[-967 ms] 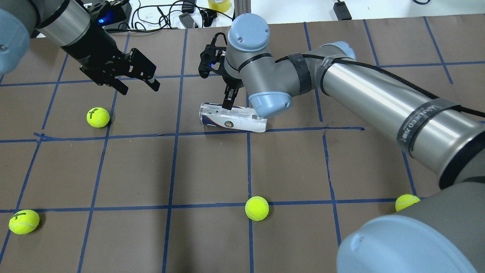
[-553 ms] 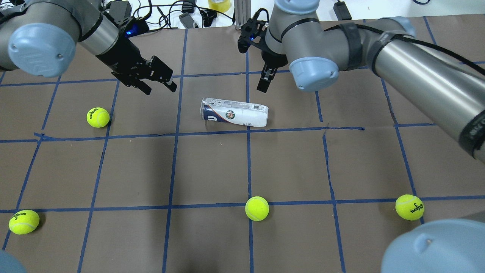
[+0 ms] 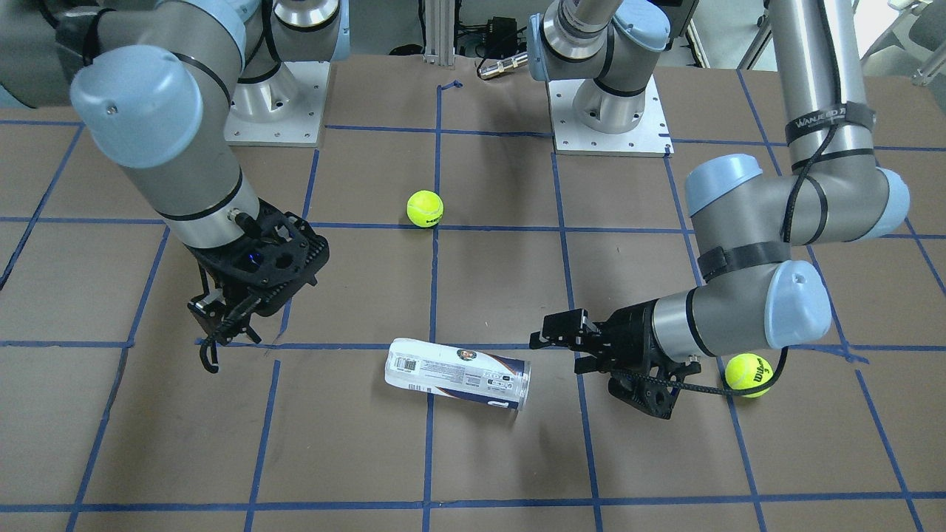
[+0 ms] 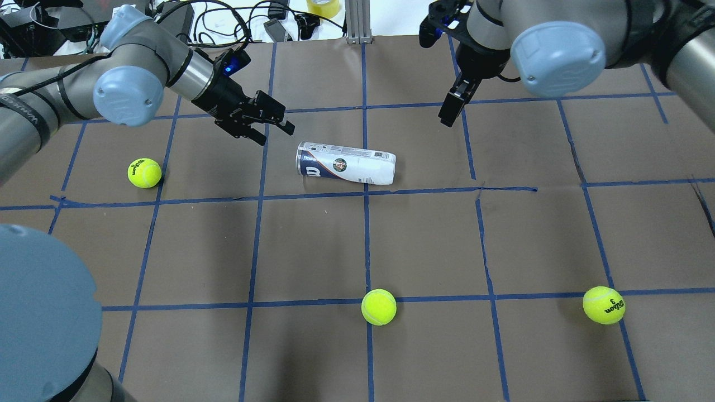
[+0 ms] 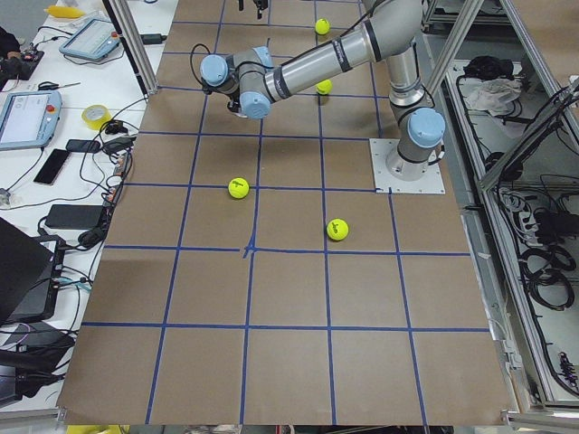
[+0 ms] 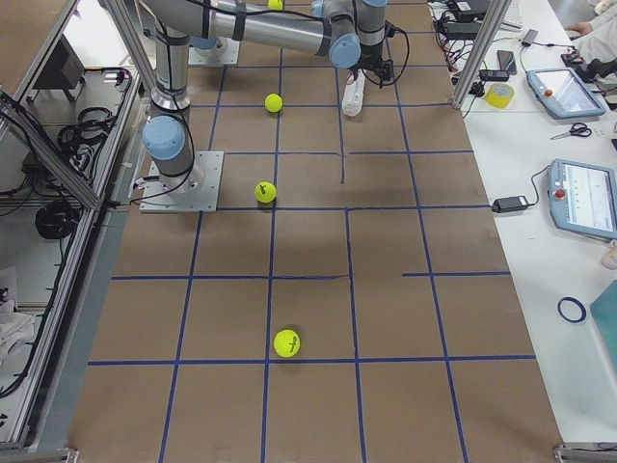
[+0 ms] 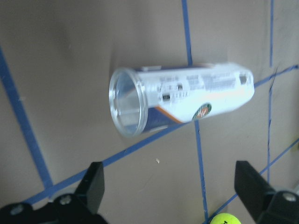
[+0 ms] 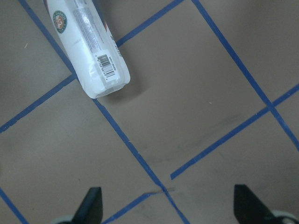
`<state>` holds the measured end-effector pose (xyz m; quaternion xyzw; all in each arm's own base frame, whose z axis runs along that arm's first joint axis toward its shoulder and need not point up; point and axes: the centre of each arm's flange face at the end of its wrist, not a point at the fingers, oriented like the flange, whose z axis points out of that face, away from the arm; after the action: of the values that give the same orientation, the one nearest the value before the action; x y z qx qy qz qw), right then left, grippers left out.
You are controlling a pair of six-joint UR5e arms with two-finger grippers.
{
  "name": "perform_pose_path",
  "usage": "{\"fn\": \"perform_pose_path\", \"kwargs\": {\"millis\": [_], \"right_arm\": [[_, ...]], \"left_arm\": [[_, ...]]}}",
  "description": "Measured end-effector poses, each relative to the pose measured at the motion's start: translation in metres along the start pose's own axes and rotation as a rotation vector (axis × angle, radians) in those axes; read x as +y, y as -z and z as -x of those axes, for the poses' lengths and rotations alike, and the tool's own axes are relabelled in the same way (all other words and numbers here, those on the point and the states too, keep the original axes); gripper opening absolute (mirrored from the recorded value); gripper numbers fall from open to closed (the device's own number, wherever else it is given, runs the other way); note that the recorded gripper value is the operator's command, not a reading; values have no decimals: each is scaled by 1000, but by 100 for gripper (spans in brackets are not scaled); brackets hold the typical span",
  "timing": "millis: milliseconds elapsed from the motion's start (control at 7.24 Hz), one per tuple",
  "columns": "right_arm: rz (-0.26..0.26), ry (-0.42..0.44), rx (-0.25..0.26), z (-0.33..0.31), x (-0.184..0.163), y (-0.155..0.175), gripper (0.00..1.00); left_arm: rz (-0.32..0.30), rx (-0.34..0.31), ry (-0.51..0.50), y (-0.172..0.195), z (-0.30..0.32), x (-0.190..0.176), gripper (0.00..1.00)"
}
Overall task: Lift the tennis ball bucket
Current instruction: 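Move the left gripper to the can's open end while the right arm withdraws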
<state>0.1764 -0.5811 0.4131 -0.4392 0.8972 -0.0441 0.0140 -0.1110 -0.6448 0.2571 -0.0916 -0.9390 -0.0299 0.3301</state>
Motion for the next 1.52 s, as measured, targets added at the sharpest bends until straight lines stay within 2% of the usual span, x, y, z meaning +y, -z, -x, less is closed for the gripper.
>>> {"fn": "perform_pose_path", "kwargs": {"millis": [138, 276, 414, 553, 691, 967, 1243, 1382, 1520], "right_arm": [[38, -99, 21, 3, 14, 19, 100], [60, -215, 35, 8, 23, 33, 100], [65, -322, 44, 12, 27, 41, 100], [69, -415, 53, 17, 31, 49, 100], [72, -534, 63, 23, 35, 59, 100], [37, -750, 79, 31, 40, 77, 100], [-20, -871, 117, 39, 50, 105, 100], [-38, -941, 136, 43, 54, 115, 100], [-42, -995, 138, 45, 56, 116, 100]], "left_arm": [[-14, 47, 5, -13, 9, -8, 100], [-29, 92, 9, -23, 15, -14, 95], [-28, 119, 22, -33, 22, -17, 92], [-19, 137, 39, -43, 28, -16, 82], [-10, 147, 51, -50, 32, -14, 82], [3, 180, 80, -62, 38, -11, 83], [3, 248, 127, -74, 42, -12, 83], [5, 273, 148, -80, 45, -12, 69], [5, 297, 166, -85, 48, -13, 35]]}}
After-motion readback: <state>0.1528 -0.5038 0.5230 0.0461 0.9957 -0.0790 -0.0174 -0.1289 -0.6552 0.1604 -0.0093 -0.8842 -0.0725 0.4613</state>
